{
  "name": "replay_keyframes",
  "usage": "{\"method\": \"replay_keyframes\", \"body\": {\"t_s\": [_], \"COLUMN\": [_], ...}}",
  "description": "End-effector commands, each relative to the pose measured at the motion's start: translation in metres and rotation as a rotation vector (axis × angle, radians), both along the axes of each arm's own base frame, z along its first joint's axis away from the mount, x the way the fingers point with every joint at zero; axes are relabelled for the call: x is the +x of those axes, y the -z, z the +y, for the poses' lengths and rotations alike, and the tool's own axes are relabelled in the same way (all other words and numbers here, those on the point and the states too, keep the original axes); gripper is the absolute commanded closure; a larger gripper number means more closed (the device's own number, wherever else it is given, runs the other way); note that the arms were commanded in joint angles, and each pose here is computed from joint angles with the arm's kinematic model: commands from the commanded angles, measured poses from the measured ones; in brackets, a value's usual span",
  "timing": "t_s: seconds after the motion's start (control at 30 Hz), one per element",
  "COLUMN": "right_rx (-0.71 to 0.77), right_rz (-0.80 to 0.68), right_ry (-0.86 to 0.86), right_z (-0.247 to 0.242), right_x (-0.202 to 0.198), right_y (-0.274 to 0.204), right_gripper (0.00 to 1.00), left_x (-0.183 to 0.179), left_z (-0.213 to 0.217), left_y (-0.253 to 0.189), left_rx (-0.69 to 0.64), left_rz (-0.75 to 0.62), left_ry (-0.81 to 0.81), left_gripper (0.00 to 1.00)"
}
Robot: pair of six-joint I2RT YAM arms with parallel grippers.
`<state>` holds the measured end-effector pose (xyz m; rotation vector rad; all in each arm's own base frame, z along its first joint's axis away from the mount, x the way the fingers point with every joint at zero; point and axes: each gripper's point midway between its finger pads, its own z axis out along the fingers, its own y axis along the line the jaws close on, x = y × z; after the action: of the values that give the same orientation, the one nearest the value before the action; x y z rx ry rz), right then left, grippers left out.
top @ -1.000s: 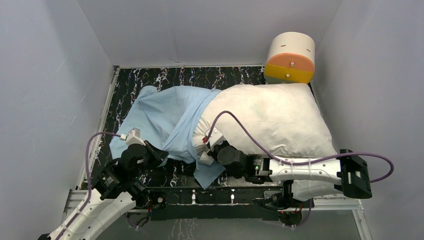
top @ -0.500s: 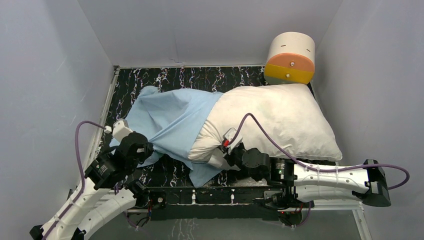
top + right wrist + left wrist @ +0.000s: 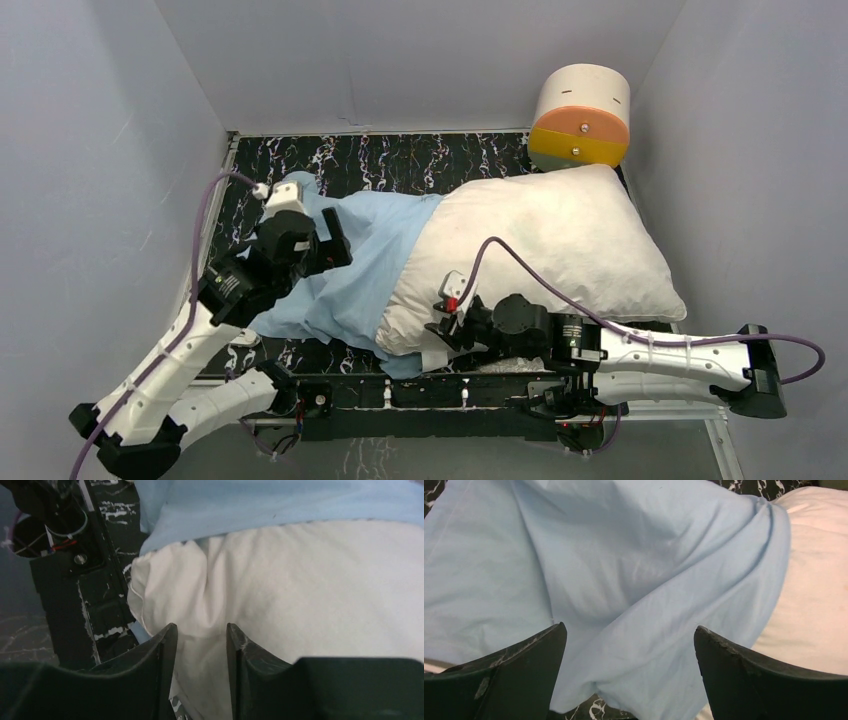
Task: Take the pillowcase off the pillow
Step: Remove the pillow from the pillowcase.
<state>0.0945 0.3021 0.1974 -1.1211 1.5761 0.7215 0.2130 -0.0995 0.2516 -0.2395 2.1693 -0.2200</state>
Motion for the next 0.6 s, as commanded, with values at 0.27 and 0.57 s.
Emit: {"method": "replay_keyframes", "body": {"t_s": [0.27, 0.57], "right_rx": [0.156, -0.062], "right_rz": [-0.058, 0.308], "right_ry": [0.725, 0.698], "right_z": [-0.06, -0.043], "right_x": [0.089, 0.104], "right_y": [-0.098, 0.004], "right_gripper": [0.14, 0.07], "left_x": [0.073, 0.064], "left_z": [-0.111, -0.131], "left_y": [0.022, 0.067], "left_rx": [-0.042, -0.276], "left_rz": [0.147, 0.315], "left_ry": [0.465, 0.7], "left_gripper": [0.02, 0.19]}}
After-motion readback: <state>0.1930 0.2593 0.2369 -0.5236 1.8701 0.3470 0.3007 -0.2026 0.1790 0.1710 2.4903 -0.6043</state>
